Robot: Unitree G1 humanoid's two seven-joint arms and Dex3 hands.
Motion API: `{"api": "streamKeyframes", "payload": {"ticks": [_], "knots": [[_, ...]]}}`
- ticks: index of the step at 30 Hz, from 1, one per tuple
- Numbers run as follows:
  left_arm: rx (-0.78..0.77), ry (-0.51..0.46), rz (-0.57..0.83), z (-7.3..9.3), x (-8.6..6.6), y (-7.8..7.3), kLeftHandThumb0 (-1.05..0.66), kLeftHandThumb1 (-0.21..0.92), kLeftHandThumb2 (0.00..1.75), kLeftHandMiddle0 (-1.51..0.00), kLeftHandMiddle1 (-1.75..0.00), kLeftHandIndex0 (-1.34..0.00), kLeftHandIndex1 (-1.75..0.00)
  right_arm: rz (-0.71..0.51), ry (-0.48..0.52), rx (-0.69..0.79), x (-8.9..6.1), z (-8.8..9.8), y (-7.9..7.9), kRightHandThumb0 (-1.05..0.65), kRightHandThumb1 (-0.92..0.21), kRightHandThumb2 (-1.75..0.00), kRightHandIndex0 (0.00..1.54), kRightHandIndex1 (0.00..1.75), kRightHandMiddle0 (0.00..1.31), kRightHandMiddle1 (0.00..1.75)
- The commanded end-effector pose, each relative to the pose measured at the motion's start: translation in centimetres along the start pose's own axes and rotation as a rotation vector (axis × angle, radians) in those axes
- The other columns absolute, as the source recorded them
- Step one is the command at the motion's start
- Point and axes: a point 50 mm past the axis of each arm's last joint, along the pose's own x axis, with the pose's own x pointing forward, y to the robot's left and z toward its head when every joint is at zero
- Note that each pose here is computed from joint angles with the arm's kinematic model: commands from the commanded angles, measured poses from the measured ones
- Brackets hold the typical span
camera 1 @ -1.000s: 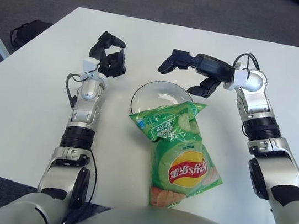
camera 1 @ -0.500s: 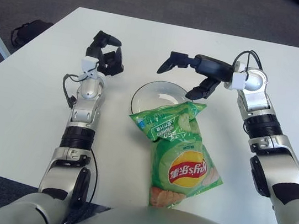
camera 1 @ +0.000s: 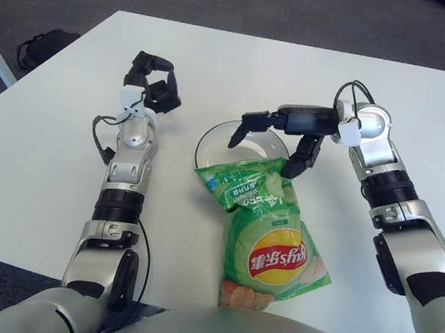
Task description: Put the snack into the plate.
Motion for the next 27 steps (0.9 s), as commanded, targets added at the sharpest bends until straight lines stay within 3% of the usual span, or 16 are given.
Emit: {"api": "streamKeyframes", "payload": {"ticks": [1, 10, 16, 27], "knots": [[0.002, -0.009, 0.004, 0.44, 0.07, -0.12, -0.44, 0.46, 1.14, -1.17, -1.75, -0.50, -1.75, 0.058, -0.007, -0.025, -0.09, 0.31, -0.39, -0.60, -0.59, -0.74, 0.19, 0.23, 0.00, 0.73], [0.010, -0.012, 0.000, 0.58, -0.09, -0.22, -0.44, 0.45, 1.14, -1.18, -1.75, -0.51, -1.75, 0.110, -0.004, -0.015, -0.17, 0.37, -0.14, -0.60, -0.56, -0.73, 0.21, 0.22, 0.00, 0.75], [0.014, -0.002, 0.001, 0.57, -0.20, -0.20, -0.44, 0.45, 1.14, -1.17, -1.75, -0.51, -1.75, 0.156, 0.039, 0.005, -0.29, 0.34, 0.05, -0.67, -0.64, -0.66, 0.17, 0.20, 0.00, 0.69], [0.011, 0.012, -0.003, 0.43, -0.29, -0.17, -0.44, 0.46, 1.14, -1.17, -1.75, -0.50, -1.75, 0.216, 0.065, 0.069, -0.51, 0.19, 0.34, -0.69, -0.66, -0.63, 0.13, 0.17, 0.00, 0.58]]}}
